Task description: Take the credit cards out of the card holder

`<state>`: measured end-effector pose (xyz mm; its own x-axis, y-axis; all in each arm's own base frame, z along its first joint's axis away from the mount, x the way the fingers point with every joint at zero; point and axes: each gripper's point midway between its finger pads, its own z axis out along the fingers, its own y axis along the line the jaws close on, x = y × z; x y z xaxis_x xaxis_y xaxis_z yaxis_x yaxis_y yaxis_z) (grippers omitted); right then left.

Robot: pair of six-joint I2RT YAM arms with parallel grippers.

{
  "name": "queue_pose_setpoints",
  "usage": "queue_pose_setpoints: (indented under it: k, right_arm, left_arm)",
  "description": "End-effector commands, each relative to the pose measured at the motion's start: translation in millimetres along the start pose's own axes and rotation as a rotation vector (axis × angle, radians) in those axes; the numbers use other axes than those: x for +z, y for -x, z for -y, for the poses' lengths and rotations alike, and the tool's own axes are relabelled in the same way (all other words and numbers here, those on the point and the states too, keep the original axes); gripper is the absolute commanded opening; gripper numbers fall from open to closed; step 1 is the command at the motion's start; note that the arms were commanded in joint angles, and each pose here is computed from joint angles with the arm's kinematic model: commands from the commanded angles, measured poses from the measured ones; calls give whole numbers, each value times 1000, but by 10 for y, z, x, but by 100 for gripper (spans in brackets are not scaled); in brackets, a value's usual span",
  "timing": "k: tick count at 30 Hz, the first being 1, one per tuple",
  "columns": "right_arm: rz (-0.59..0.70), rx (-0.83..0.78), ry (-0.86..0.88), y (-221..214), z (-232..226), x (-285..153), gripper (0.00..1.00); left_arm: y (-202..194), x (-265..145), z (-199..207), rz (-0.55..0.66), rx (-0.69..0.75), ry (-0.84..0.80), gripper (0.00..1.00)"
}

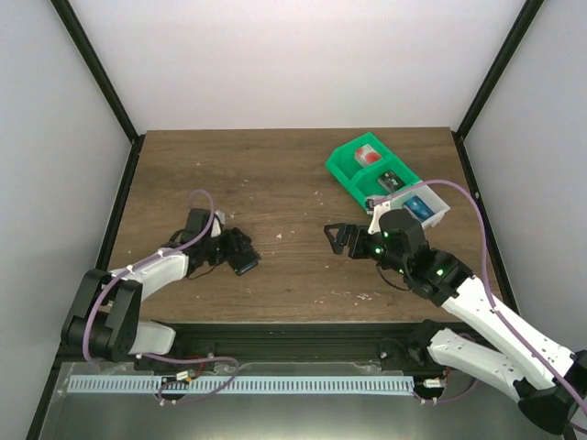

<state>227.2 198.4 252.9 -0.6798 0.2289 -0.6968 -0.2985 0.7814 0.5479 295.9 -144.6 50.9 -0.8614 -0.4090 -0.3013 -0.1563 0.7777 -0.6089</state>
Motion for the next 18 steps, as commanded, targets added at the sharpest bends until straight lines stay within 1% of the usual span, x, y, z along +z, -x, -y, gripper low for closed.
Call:
queue_pose_setpoints:
  k: [1, 3, 5, 7, 9, 11, 14, 18]
  right_arm:
    - [-14, -9, 4, -12, -7, 36, 100]
    - [-41, -17, 18, -63, -27, 74, 100]
    - [-79, -16, 29, -144, -33, 137, 99]
    - [-128, -15, 52, -244, -61, 214, 94]
    - [-182, -9, 81, -352, -93, 312, 87]
    - [-236, 10, 111, -467, -128, 421, 79]
    - [-321, 52, 170, -681, -188, 604, 67]
    - [-413, 41, 164, -927, -222, 843, 54]
  left_arm:
    - [-229, 24, 247, -81, 33, -103, 68]
    - [-218, -35, 341, -77, 50, -135, 67]
    - [-157, -112, 360, -50, 62, -116, 66]
    - [-67, -184, 303, -6, 62, -63, 66]
    - [19, -239, 174, 24, 44, -5, 62]
    - [73, -267, -24, 26, 1, 46, 58]
    - [92, -274, -319, 19, -74, 77, 54]
    - [-7, -213, -424, -12, -83, 74, 52]
